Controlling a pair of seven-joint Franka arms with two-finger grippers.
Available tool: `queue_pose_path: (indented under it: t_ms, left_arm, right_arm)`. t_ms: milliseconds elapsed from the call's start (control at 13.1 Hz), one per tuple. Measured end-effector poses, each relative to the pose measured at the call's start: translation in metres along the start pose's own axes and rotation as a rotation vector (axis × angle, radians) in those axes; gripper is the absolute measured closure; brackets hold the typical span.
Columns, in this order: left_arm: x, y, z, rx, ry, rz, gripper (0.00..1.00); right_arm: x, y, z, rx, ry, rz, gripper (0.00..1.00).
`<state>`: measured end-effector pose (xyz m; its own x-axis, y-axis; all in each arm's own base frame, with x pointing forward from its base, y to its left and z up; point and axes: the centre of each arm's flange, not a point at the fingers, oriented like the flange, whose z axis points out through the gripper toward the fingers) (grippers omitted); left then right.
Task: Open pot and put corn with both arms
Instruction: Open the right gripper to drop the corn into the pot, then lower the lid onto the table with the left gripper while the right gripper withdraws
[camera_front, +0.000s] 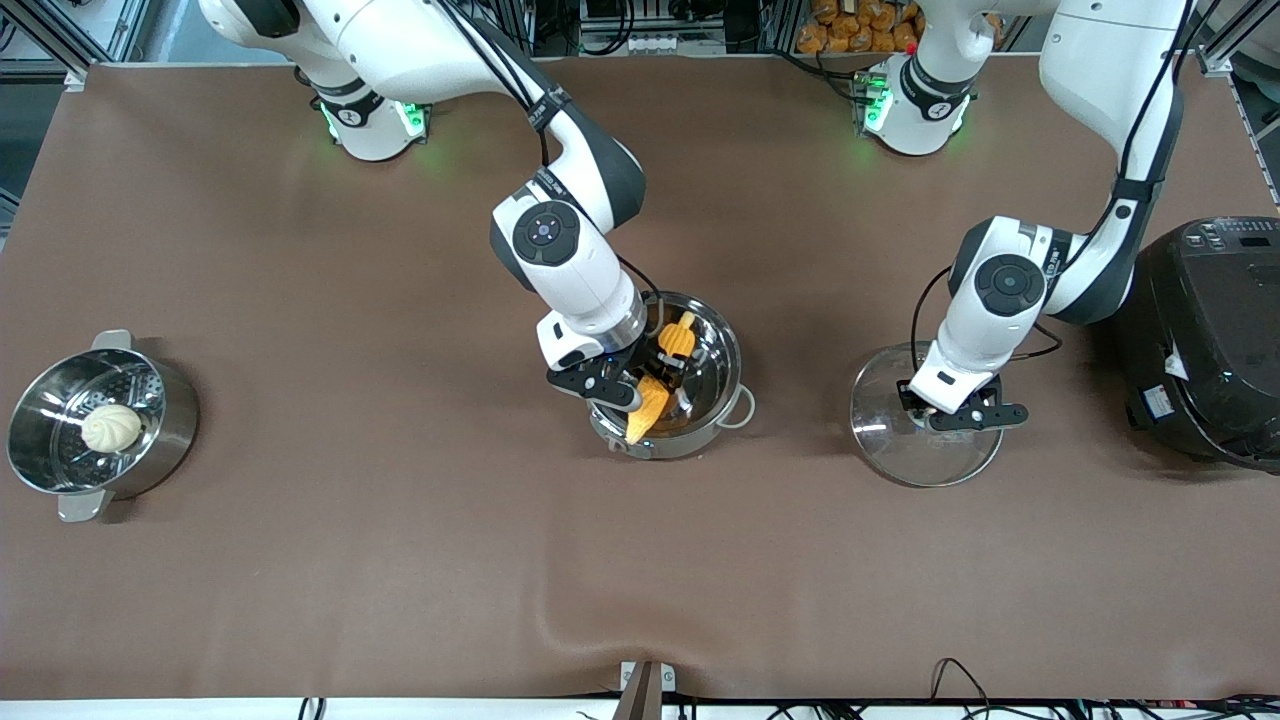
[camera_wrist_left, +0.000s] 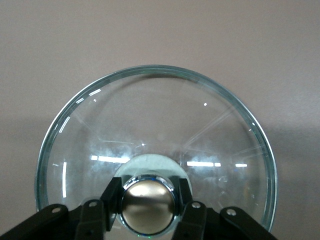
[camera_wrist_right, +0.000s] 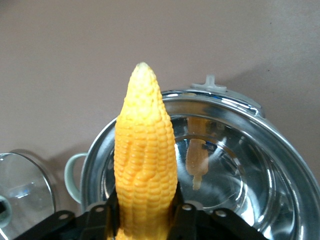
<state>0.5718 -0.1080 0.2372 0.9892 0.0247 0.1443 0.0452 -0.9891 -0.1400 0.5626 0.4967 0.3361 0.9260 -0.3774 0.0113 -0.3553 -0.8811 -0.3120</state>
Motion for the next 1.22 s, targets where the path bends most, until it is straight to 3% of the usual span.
queue_pose_path:
  t_ms: [306, 382, 535, 688, 917, 1069, 1222]
  left_arm:
    - [0.002, -0.026, 0.011, 0.015, 0.007, -0.011, 0.5]
    - [0.003, -0.032, 0.014, 0.009, 0.012, -0.017, 0.5]
    - [0.003, -0.034, 0.015, 0.004, 0.014, -0.019, 0.5]
    - [0.003, -0.034, 0.015, 0.004, 0.013, -0.019, 0.5]
    - [0.002, -0.038, 0.023, 0.009, 0.001, -0.025, 0.21]
    - [0.014, -0.045, 0.006, 0.01, 0.032, -0.041, 0.0]
    - [0.033, -0.055, -0.035, 0.034, 0.064, -0.061, 0.0]
  right_arm:
    - [-0.008, 0.006, -0.001, -0.122, -0.017, -0.041, 0.05]
    - [-0.001, 0.008, -0.016, -0.145, -0.023, -0.033, 0.0]
    - [0.026, 0.023, -0.061, -0.203, -0.022, -0.029, 0.0]
    - [0.075, 0.053, -0.116, -0.215, -0.012, -0.088, 0.0]
    - [0.154, 0.124, -0.186, -0.229, -0.021, -0.222, 0.0]
    - [0.189, 0.18, -0.212, -0.265, -0.072, -0.295, 0.0]
    - [0.208, 0.241, -0.227, -0.287, -0.115, -0.349, 0.0]
